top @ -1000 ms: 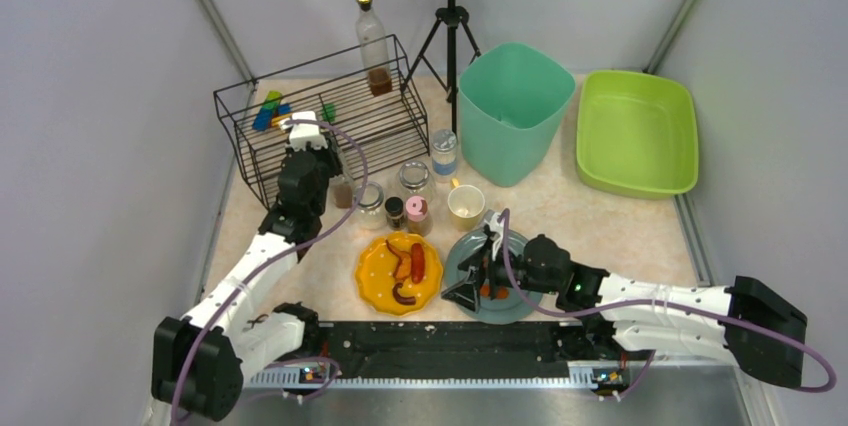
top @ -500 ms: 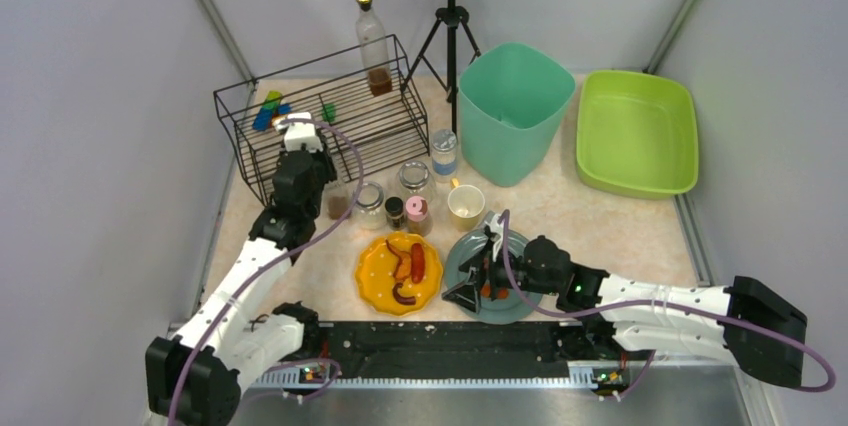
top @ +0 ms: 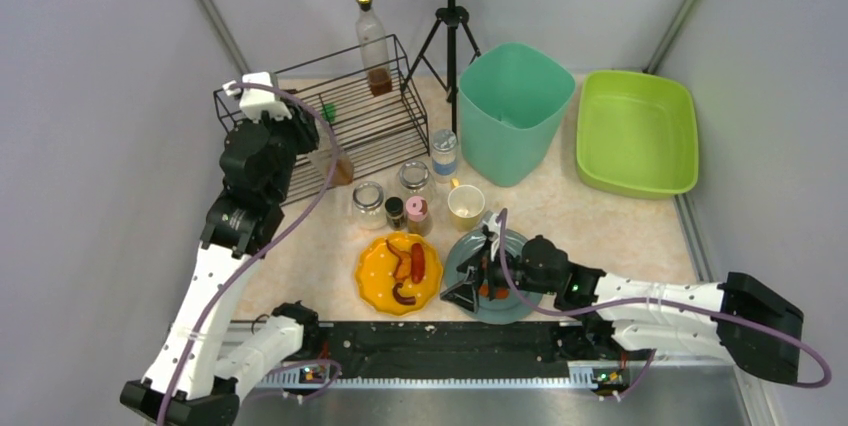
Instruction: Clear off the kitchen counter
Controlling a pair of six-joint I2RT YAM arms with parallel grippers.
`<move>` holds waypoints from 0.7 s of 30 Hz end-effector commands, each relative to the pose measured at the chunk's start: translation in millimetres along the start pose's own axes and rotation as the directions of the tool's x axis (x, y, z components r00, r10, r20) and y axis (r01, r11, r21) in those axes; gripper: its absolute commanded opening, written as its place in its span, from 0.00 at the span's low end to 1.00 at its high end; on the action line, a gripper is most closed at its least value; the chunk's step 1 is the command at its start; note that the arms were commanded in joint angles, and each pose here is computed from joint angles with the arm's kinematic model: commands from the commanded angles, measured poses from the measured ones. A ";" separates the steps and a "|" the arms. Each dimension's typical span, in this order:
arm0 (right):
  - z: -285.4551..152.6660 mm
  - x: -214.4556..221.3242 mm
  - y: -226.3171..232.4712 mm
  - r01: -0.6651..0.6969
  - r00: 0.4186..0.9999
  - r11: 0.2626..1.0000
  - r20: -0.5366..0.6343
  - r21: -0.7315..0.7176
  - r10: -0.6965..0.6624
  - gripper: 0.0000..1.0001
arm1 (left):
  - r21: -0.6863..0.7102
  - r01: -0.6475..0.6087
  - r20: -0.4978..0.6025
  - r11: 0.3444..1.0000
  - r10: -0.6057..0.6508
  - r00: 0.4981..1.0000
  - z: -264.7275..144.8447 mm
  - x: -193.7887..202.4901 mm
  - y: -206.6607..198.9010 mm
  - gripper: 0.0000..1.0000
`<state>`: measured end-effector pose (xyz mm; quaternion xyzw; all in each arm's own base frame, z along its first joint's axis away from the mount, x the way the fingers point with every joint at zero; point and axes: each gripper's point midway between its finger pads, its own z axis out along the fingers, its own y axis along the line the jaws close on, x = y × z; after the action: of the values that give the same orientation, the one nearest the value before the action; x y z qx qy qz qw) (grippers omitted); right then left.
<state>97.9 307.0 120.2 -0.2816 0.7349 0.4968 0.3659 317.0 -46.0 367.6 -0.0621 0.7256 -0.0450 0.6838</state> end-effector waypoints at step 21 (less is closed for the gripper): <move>13.8 1.8 6.9 -0.018 1.000 0.999 -0.004 -0.045 0.018 0.99 | -0.026 0.021 0.385 0.999 -0.009 0.923 78.8 -191.7 -41.0 0.00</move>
<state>96.9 311.3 103.9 -0.2812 0.7492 0.4912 0.3441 415.9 -74.8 473.8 -0.0442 0.6820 -0.0412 0.7288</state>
